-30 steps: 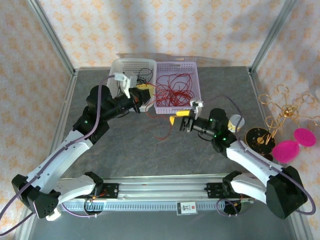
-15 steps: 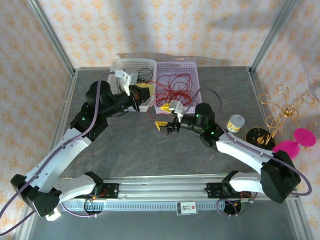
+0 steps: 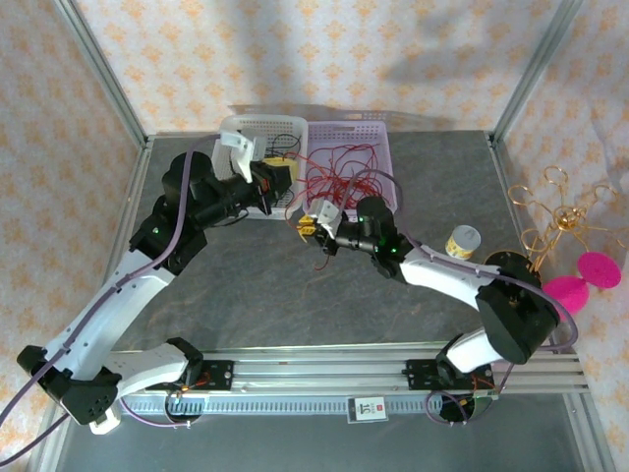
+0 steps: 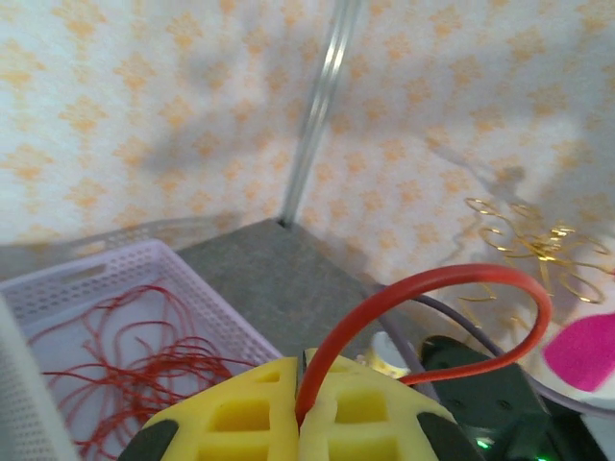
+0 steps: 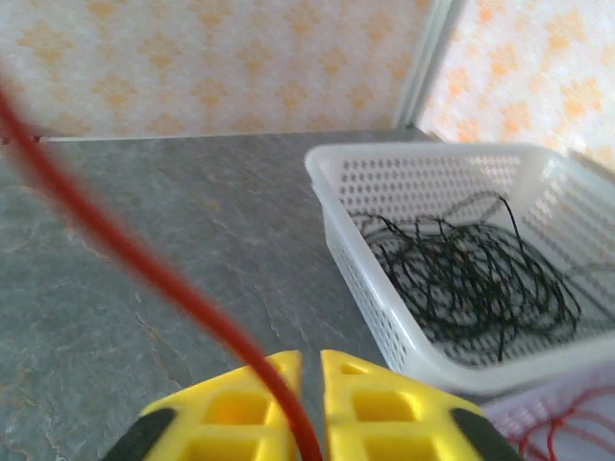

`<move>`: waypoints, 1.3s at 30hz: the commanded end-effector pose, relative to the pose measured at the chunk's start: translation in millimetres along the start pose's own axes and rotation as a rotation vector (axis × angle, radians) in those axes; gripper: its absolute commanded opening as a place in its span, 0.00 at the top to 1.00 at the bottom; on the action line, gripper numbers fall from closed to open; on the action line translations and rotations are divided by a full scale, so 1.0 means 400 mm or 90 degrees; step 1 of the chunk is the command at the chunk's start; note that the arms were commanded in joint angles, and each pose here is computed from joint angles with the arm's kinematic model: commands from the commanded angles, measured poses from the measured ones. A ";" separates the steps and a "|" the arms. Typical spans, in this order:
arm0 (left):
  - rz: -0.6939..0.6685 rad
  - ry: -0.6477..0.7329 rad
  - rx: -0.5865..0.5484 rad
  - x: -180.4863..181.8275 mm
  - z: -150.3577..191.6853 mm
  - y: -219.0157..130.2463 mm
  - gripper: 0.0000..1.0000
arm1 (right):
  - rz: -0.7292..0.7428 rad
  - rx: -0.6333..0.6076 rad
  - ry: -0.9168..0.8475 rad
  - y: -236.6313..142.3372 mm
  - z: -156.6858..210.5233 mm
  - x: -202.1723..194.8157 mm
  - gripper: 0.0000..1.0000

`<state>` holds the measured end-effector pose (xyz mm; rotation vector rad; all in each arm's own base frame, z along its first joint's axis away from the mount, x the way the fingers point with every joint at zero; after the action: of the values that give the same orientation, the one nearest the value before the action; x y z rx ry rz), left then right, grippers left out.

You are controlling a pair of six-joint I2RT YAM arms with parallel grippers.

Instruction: Untangle the cables

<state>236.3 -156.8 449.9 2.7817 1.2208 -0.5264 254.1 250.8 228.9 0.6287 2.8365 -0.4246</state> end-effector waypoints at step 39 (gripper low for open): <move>-0.353 0.181 0.036 0.147 -0.019 0.160 1.00 | 0.755 0.015 0.322 -0.378 0.035 -0.194 0.77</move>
<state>317.0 -150.3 431.2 2.5540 2.1742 -0.1336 246.5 68.9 255.2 2.5548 2.0018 -0.0086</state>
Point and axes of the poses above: each hand's point on the last joint's axis, 136 mm out from that joint toward the fingers, its own y axis out along the fingers, its own x axis along the line the jaws close on, z = x × y, the point moved 9 cm from there along -y, back along the fingers, and after that the axes turned 5 degrees about -y, right-handed, at the moved point
